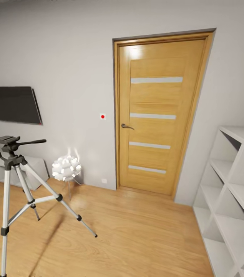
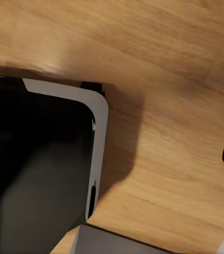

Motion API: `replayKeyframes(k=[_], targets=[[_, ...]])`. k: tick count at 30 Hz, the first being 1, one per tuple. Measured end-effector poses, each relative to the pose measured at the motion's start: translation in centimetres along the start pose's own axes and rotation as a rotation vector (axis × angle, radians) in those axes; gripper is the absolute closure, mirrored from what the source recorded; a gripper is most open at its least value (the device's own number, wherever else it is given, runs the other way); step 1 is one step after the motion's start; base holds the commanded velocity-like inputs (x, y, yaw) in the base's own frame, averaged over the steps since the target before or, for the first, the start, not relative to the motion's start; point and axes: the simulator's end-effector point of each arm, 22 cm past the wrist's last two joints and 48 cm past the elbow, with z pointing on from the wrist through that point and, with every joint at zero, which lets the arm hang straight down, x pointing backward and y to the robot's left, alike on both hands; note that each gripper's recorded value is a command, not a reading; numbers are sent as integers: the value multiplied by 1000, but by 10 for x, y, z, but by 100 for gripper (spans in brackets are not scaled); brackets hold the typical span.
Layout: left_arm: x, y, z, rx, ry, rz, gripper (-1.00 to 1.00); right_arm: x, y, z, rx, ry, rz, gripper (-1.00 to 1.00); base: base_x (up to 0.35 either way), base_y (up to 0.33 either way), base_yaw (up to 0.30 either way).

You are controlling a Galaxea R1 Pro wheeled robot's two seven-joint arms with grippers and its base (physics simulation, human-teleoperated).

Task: Attach the digital camera to the camera tripod in the bedroom.

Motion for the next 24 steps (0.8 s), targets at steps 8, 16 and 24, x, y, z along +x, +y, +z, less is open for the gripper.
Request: replayKeyframes(k=[8, 16, 24], targets=[[-1, -1, -1, 3, -4, -1, 100, -1, -1, 0, 2, -3, -1, -100, 0, 0, 256], [4, -13, -3, 19, 1, -1, 100, -4, -1, -1, 3, -10, 2, -100, 0, 0, 258], [4, -15, -3, 23, -2, 1, 100, -6, -1, -1, 4, -15, 2, -100, 0, 0, 258]])
